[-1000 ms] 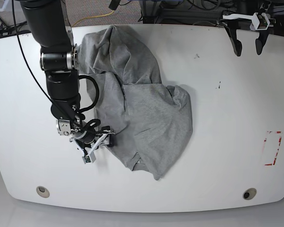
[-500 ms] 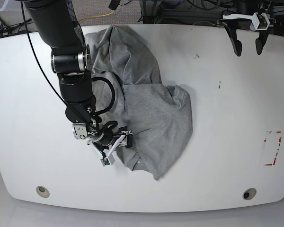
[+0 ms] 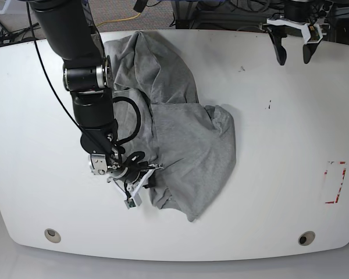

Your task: Fold the T-shirt properly

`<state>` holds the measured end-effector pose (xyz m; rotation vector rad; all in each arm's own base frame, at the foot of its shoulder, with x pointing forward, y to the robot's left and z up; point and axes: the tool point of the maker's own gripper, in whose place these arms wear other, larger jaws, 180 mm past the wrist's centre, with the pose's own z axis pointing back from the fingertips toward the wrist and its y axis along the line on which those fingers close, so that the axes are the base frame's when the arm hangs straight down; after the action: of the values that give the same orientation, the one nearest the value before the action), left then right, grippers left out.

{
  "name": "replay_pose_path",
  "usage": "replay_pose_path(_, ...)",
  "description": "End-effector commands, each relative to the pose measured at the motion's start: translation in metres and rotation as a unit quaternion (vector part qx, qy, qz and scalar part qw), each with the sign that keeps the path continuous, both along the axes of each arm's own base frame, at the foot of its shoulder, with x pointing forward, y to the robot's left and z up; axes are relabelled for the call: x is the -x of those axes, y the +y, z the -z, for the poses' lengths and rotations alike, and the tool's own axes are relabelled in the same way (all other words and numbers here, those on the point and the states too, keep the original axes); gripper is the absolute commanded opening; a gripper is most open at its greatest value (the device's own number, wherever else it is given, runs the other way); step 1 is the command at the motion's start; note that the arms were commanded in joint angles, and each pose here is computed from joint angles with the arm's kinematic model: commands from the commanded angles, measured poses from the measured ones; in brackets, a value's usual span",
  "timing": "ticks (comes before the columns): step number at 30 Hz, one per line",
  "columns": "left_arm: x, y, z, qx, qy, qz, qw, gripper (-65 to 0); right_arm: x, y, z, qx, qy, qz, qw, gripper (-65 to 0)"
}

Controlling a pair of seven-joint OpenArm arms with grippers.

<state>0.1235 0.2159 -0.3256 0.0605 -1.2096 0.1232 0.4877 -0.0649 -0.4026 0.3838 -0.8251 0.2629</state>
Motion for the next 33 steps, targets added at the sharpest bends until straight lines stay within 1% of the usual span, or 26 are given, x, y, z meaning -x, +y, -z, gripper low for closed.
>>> replay_pose_path(1,-0.015,-0.011,-0.001,0.013,0.0,0.014,1.0,-26.1,-0.042,-0.017,-0.076,0.018,-0.079,-0.001,0.9967,-65.0)
replay_pose_path(2,-0.016,-0.014,0.002,0.017,0.006,0.016,1.0,-26.1,-0.045,-0.018,-0.089,0.026,-0.09,-0.005,0.9956,-65.0)
replay_pose_path(4,-0.02,-0.02,0.004,0.024,0.009,0.021,0.999,-26.1,-0.052,-0.018,-0.124,0.041,-0.127,-0.014,0.991,-65.0)
replay_pose_path(8,-0.029,-0.033,0.004,0.037,0.0,0.034,0.999,-26.1,-0.055,-0.012,-0.186,0.065,-0.19,-0.028,0.9792,-65.0)
replay_pose_path(9,-0.031,-0.037,0.005,0.042,-0.001,0.039,0.998,-26.1,-0.057,-0.01,-0.206,0.07,-0.211,-0.031,0.9745,-65.0)
replay_pose_path(11,-0.037,-0.047,0.005,0.048,-0.003,0.058,0.997,-26.1,-0.055,-0.009,-0.232,0.081,-0.234,-0.035,0.9682,-65.0)
replay_pose_path(12,-0.039,-0.053,0.008,0.051,0.005,0.073,0.996,-26.1,-0.054,-0.008,-0.241,0.086,-0.242,-0.036,0.9658,-65.0)
replay_pose_path(13,-0.041,-0.064,0.012,0.056,0.017,0.094,0.994,-26.1,-0.054,-0.007,-0.26,0.09,-0.262,-0.036,0.9602,-65.0)
replay_pose_path(16,-0.055,-0.084,0.013,0.064,0.023,0.132,0.989,-26.1,-0.052,-0.005,-0.294,0.099,-0.294,-0.037,0.9501,-65.0)
replay_pose_path(20,-0.071,-0.11,0.008,0.08,0.01,0.164,0.983,-26.1,-0.051,-0.004,-0.331,0.108,-0.326,-0.036,0.9383,-65.0)
replay_pose_path(22,-0.079,-0.121,0.008,0.085,0.014,0.179,0.98,-26.1,-0.05,-0.003,-0.351,0.11,-0.347,-0.036,0.9308,-65.0)
replay_pose_path(25,-0.092,-0.138,0.007,0.09,0.019,0.202,0.975,-26.1,-0.049,0.003,-0.369,0.126,-0.362,-0.046,0.9223,-65.0)
replay_pose_path(26,-0.095,-0.144,0.006,0.091,0.02,0.21,0.973,-26.1,-0.048,0.002,-0.376,0.138,-0.369,-0.048,0.9177,-65.0)
replay_pose_path(30,-0.099,-0.162,0.005,0.098,0.025,0.235,0.967,-26.1,-0.04,0.004,-0.404,0.156,-0.399,-0.053,0.902,-65.0)
replay_pose_path(33,-0.107,-0.173,0.009,0.101,0.025,0.247,0.963,-26.1,-0.039,0.004,-0.419,0.161,-0.41,-0.051,0.8964,-65.0)
